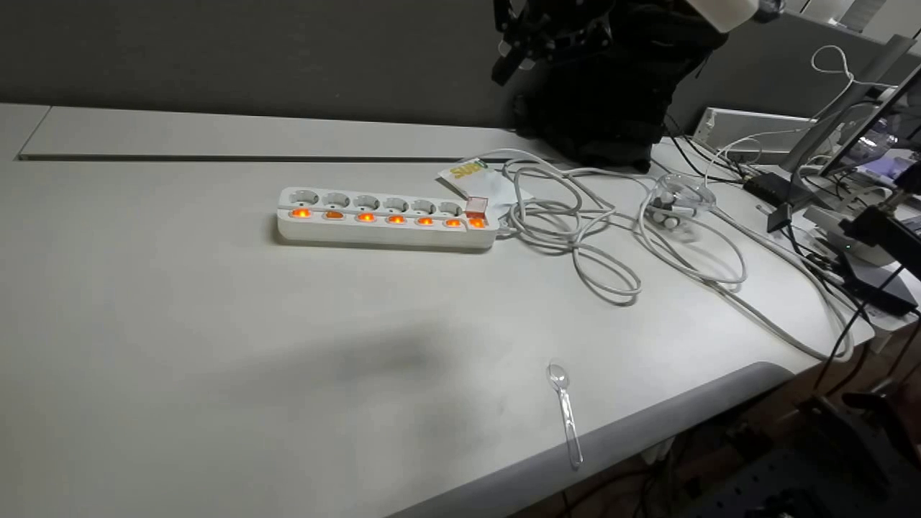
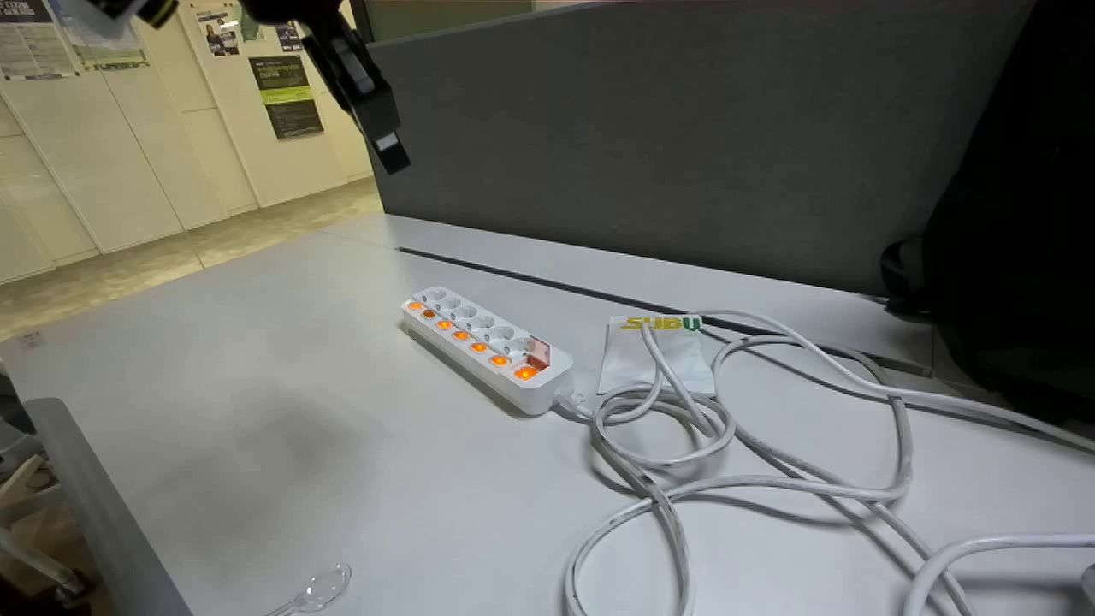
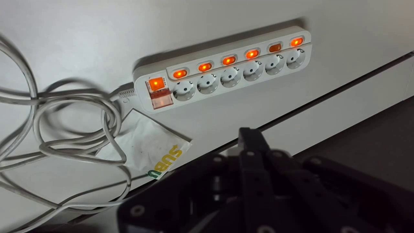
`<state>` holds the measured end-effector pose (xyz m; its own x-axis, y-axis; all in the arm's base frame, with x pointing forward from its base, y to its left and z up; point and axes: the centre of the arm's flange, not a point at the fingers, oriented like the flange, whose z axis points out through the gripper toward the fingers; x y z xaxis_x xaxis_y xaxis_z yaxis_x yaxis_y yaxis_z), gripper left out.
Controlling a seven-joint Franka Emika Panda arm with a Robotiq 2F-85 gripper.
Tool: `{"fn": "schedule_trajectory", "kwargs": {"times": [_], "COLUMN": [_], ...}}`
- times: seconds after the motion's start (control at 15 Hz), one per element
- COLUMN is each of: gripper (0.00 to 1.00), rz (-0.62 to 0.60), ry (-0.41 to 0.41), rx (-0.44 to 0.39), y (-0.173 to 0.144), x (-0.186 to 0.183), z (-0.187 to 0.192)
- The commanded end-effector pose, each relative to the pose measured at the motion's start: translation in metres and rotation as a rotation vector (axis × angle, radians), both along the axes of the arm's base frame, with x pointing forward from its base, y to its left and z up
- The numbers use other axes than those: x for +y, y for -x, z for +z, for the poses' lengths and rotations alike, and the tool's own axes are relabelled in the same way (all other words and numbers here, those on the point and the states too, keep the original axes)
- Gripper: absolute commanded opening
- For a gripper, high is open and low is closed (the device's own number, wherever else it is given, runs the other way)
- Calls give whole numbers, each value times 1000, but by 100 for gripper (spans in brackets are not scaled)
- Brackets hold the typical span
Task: Turn on the second switch from the left
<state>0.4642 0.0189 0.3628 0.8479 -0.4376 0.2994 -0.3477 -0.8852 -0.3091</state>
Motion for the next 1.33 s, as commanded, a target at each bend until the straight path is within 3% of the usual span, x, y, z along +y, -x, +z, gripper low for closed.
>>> {"fn": "schedule_trajectory", "kwargs": {"times": [0.0,0.13,0.33,0.67,1.27], "gripper": [0,0,0,0,0], "rz": [-1,-36,-34,-1,54], "ry": [0,-5,-21,-71,24], "rx": [0,-2,59,234,335], "y": [0,-21,-49,-95,-149], "x": [0,-9,-12,12,78], "z": [0,-7,-24,-60,-131]}}
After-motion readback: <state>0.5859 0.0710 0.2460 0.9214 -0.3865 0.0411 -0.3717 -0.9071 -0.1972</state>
